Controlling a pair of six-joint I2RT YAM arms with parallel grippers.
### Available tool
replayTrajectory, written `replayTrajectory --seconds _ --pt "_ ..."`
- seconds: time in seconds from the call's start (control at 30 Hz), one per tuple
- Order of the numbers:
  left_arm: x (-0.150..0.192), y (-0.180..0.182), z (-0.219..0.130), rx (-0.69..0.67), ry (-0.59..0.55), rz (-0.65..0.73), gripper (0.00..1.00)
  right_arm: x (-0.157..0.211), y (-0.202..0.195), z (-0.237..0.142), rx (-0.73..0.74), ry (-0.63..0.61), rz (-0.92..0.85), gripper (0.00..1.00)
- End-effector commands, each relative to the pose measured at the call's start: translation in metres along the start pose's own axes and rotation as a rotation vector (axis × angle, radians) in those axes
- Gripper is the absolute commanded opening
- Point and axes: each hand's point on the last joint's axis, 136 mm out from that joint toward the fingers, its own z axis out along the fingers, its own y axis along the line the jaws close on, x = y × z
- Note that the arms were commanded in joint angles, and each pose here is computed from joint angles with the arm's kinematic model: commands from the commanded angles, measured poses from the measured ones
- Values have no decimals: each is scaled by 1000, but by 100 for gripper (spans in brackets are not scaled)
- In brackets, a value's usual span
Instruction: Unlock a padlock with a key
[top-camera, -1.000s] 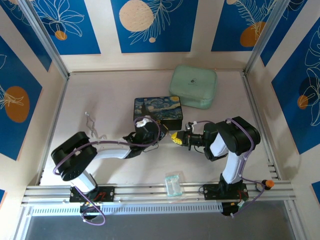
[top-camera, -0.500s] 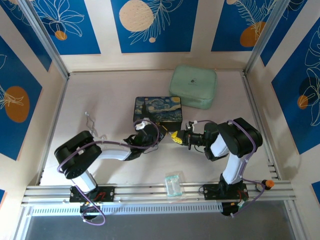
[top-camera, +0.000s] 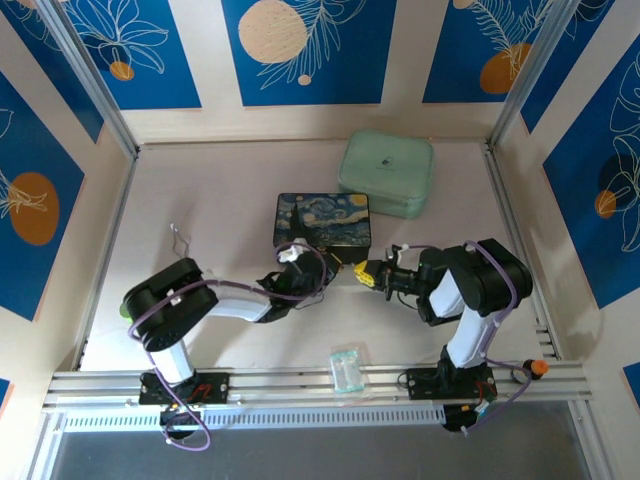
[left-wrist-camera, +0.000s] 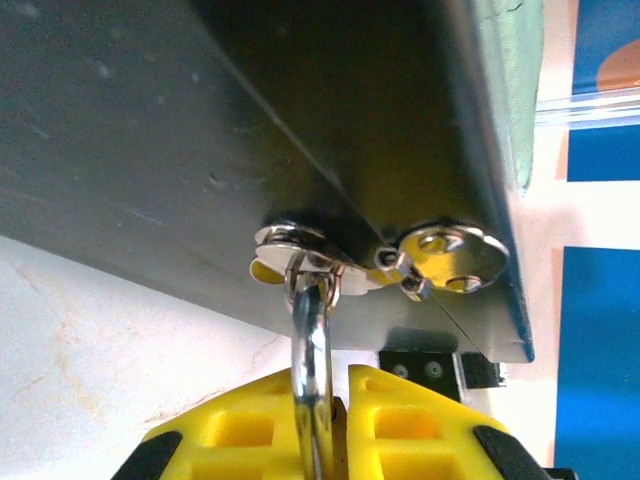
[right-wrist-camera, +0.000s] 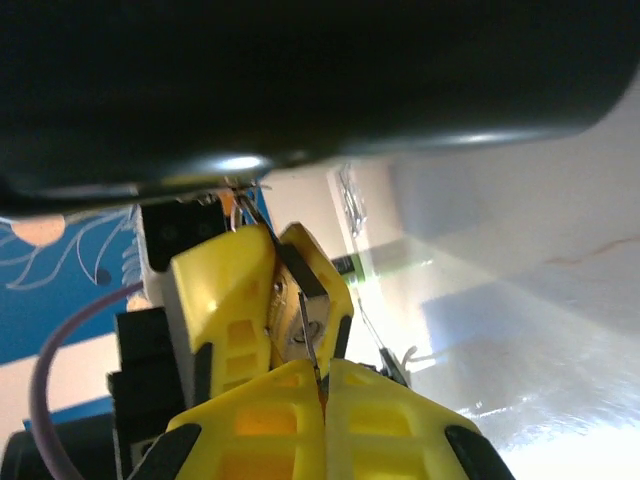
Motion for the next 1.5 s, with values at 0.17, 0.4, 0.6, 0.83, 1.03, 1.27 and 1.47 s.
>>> replayTrajectory --seconds 0.17,0.4,0.6,0.83,1.03,1.27,1.47 --pt "21 -49 11 143 -23 -52 0 4 -12 -23 8 54 27 0" --pt "30 -39 15 113 -42 -68 0 21 -21 -25 21 98 -2 0" --pt "35 -42 18 135 -27 -86 0 25 -15 -23 8 115 -22 0" --pt "29 -45 9 158 -38 -108 0 21 -8 -19 -6 134 -45 0" --pt "31 -52 6 187 -18 -127 0 23 1 -17 -24 174 -91 0" --pt "35 -59 4 215 14 -140 0 11 -2 -13 -23 187 -91 0" --pt "32 -58 -3 236 14 -151 0 1 2 -7 -32 218 -93 0"
